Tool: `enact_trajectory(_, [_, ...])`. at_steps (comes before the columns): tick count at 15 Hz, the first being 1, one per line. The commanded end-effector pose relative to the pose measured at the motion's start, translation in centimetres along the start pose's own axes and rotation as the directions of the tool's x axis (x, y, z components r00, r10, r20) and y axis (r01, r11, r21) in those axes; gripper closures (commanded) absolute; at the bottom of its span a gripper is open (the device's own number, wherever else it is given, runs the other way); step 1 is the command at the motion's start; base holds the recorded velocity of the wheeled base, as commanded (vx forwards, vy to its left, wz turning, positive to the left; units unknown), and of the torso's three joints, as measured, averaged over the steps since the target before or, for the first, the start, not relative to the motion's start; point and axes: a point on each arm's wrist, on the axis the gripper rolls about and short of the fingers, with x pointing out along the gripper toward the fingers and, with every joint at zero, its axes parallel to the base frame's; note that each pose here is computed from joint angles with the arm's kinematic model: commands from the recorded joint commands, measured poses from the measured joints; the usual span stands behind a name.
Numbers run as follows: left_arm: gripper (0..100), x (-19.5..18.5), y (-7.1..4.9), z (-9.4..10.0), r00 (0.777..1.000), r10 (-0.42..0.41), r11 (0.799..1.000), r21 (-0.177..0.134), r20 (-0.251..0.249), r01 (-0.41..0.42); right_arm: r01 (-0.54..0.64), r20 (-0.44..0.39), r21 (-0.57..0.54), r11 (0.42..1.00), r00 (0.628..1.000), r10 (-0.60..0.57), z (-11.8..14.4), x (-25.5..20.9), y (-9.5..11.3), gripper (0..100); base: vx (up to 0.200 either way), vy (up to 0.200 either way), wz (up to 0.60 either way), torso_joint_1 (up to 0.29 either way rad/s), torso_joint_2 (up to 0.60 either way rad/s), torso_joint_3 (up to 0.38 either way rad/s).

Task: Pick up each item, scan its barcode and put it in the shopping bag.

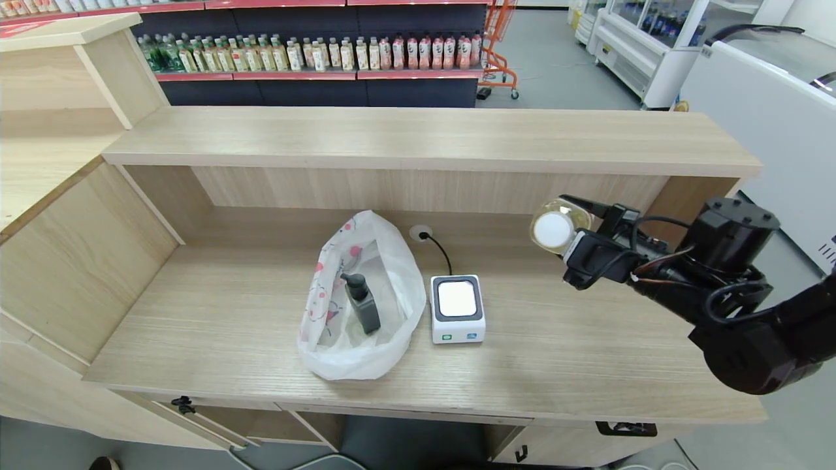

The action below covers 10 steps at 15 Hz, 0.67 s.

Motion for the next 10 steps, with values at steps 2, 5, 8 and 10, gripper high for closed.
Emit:
enact_trajectory(2, [0,0.0,0.0,0.0,1.0,-0.001,1.0,0.002,0.0,0.001,-0.069,0.047,0.041,0.997,0.997,0.067,0.1,1.2,2.5,100,0.0,0.0,0.0,0.0,0.0,0.0])
enact_trajectory(5, [0,0.0,0.0,0.0,1.0,-0.001,1.0,0.0,0.0,0.001,-0.076,0.086,0.058,0.995,0.994,0.071,1.0,1.8,3.7,100,0.0,0.0,0.0,0.0,0.0,0.0])
enact_trajectory(8, [0,0.0,0.0,0.0,1.0,-0.001,1.0,0.0,0.0,0.001,-0.09,0.106,0.061,0.994,0.991,0.083,1.5,2.1,4.5,100,0.067,0.067,0.0,0.001,0.0,0.004])
enact_trajectory(10, [0,0.0,0.0,0.0,1.0,-0.001,1.0,0.0,-0.002,0.001,-0.084,0.112,0.059,0.995,0.991,0.077,1.5,2.3,5.0,100,0.2,0.2,0.0,-0.005,-0.01,0.009])
